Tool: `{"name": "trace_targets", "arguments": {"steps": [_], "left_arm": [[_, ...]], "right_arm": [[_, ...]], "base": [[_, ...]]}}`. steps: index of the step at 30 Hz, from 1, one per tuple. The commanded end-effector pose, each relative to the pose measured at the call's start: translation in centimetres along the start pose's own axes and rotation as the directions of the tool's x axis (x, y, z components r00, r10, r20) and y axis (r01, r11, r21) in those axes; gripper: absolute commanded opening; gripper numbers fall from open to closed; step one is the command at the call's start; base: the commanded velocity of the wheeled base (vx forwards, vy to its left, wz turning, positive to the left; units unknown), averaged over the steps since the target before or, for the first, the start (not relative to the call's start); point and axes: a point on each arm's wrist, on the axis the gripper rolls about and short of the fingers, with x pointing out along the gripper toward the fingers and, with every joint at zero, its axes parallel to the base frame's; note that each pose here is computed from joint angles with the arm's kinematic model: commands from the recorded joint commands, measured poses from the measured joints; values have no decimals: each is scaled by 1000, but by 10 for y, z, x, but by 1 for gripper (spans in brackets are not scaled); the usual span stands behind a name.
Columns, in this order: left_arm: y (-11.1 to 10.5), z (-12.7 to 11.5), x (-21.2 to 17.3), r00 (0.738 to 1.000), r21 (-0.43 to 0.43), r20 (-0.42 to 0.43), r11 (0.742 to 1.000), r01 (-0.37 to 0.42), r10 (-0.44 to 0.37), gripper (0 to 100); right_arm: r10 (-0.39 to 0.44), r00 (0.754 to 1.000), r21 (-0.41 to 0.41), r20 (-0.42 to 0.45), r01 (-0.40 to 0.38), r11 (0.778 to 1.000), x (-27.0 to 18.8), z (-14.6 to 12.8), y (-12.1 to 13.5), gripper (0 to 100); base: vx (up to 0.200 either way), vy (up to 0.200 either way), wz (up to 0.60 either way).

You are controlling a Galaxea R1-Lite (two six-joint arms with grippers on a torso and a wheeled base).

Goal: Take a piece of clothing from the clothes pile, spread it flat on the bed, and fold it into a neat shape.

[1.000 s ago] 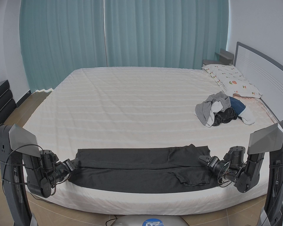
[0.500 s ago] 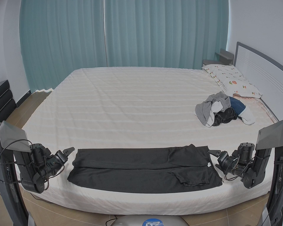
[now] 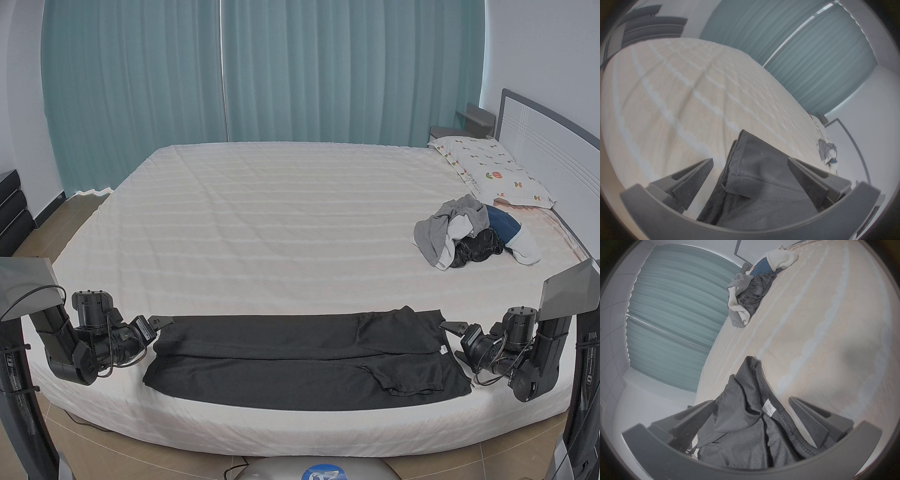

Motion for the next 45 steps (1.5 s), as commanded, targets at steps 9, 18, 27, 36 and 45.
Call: {"name": "trace_targets", "arguments": {"steps": [9, 18, 27, 36, 45], "left_arm": [[6, -29, 11, 995, 160, -94, 987, -17, 32, 100], [1, -37, 10, 996, 179, -92, 984, 6, 11, 100], [0, -35, 9, 996, 172, -85, 985, 8, 7, 0], [4, -33, 7, 997, 167, -80, 986, -3, 16, 0], [11, -20, 2, 1000, 144, -25, 990, -8, 11, 0]], "right_arm": [[-10, 1000, -5, -17, 10, 1000, 3, -5, -4, 100], [-10, 1000, -5, -17, 10, 1000, 3, -5, -4, 100], [-10, 1000, -5, -17, 10, 1000, 3, -5, -4, 100], [-3, 1000, -2, -10, 3, 1000, 2, -2, -4, 100], [5, 1000, 7, -4, -5, 1000, 1, 1, -3, 100]], "base": [[0, 0, 0], [0, 0, 0], [0, 0, 0], [0, 0, 0], [0, 0, 0]]}}
